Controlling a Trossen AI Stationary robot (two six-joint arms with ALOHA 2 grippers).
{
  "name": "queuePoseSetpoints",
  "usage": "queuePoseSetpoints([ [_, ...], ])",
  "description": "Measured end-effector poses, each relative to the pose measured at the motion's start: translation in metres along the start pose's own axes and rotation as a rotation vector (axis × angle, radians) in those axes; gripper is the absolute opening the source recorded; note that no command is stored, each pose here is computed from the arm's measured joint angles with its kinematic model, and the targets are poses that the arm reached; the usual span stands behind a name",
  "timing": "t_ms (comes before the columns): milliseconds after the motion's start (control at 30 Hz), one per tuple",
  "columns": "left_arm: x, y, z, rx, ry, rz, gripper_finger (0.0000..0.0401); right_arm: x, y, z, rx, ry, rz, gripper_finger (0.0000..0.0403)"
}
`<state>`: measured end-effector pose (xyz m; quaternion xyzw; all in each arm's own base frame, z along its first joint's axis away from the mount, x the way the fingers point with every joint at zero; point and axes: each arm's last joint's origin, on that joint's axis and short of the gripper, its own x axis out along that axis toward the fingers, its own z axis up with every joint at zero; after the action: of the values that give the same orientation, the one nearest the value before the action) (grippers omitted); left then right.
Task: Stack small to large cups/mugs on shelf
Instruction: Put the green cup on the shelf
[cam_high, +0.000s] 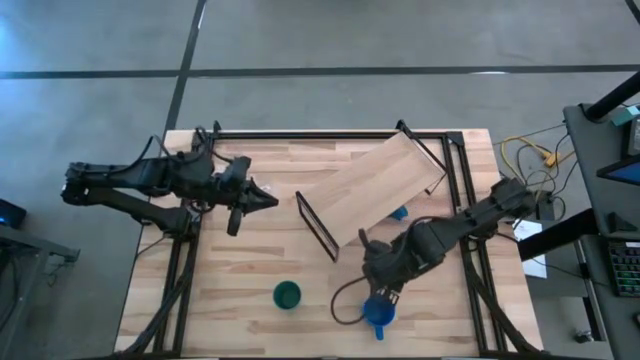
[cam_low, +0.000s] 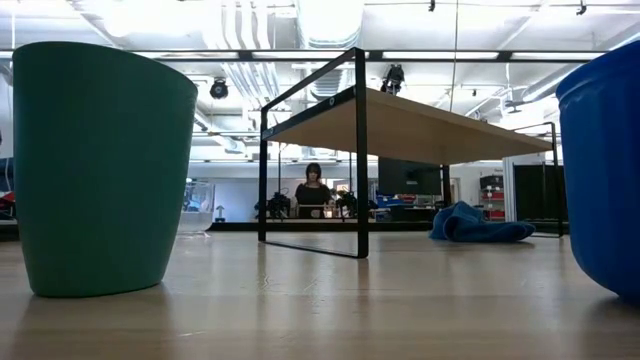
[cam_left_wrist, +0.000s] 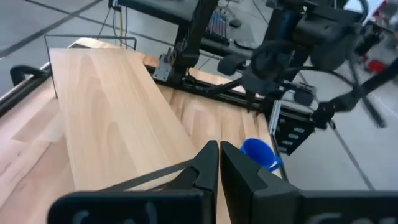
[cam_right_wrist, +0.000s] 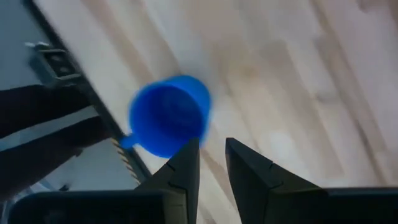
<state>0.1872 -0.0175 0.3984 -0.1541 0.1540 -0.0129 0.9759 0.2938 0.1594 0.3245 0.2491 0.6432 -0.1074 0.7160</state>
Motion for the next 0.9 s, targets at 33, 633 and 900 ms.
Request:
queuePoseSetpoints([
  [33, 0.002, 0.0, -0.002, 0.011, 0.024, -0.01, 0.0002, 0.002, 0.004, 0.002, -0.019, -0.015, 0.021, 0.0073],
  [633, 0.025, -0.005, -0.056, -0.041, 0.614, -0.035, 0.0002, 0.046, 0.05, 0.084, -0.452, -0.463, 0.334, 0.0073],
  [900, 0.046, -0.005, -0.064, -0.041, 0.678, 0.005, 0.0002, 0.084, 0.069, 0.099, -0.739, -0.508, 0.306, 0.0073],
])
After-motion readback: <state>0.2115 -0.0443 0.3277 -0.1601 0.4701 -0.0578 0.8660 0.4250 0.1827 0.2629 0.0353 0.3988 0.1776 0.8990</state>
